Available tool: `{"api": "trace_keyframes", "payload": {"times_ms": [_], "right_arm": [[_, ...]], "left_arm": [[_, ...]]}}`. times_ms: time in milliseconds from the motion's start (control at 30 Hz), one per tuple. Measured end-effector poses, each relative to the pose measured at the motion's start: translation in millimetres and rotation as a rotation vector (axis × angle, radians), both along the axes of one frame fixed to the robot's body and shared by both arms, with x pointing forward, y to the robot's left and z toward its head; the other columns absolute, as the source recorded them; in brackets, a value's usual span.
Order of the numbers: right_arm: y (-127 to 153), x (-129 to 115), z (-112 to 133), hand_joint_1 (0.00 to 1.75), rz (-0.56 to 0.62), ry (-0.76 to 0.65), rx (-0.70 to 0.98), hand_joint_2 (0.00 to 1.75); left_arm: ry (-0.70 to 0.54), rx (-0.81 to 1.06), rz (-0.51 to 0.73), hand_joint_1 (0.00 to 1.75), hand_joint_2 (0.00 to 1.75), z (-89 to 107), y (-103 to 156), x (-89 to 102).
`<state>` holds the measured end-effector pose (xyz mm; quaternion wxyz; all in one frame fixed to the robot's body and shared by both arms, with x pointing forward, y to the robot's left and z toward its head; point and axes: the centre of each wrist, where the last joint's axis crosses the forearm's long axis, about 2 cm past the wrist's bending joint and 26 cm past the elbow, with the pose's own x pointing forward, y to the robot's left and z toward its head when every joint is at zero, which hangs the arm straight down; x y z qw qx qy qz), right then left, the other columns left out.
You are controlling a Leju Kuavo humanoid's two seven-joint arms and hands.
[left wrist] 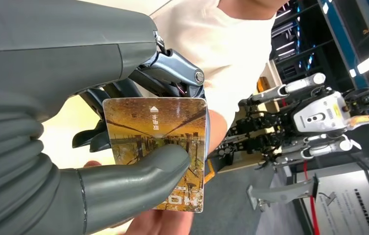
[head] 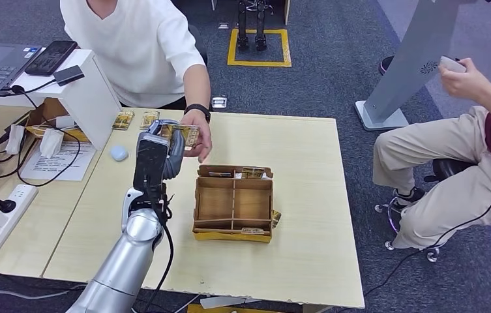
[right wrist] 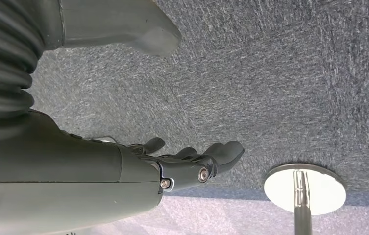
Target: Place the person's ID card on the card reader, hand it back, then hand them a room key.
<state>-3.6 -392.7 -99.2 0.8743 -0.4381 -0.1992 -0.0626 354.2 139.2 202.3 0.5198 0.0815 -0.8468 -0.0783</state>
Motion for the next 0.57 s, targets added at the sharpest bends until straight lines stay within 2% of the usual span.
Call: {"api": "trace_keyframes", "payload": {"times_ms": [233, 267, 300, 367, 400, 433, 567], "right_arm": [[0, 2, 0, 0.0, 0.003, 0.005, 0.003, 1.75], [0, 2, 0, 0.0, 0.005, 0.005, 0.003, 1.75], [0, 2, 0, 0.0, 0.005, 0.006, 0.003, 1.75], [0, 2, 0, 0.0, 0.004, 0.008, 0.004, 1.75], [0, 2, 0, 0.0, 0.003, 0.009, 0.004, 1.75], [0, 2, 0, 0.0, 0.003, 0.009, 0.004, 1.75], [0, 2, 0, 0.0, 0.003, 0.011, 0.005, 1.75]], "left_arm": [[0.036, 0.037, 0.023, 1.75, 1.75, -9.9, 1, 2.9], [0.04, 0.04, 0.025, 1.51, 1.75, -11.2, 1, 2.9], [0.044, 0.043, 0.026, 1.19, 1.75, -12.4, 1, 3.0], [0.053, 0.048, 0.029, 0.31, 1.75, -14.6, 1, 3.1], [0.059, 0.051, 0.03, 0.12, 1.75, -15.6, 1, 3.2], [0.065, 0.053, 0.03, 0.0, 1.75, -16.8, 1, 3.3], [0.081, 0.059, 0.035, 0.0, 1.75, -20.3, 1, 3.3]]}}
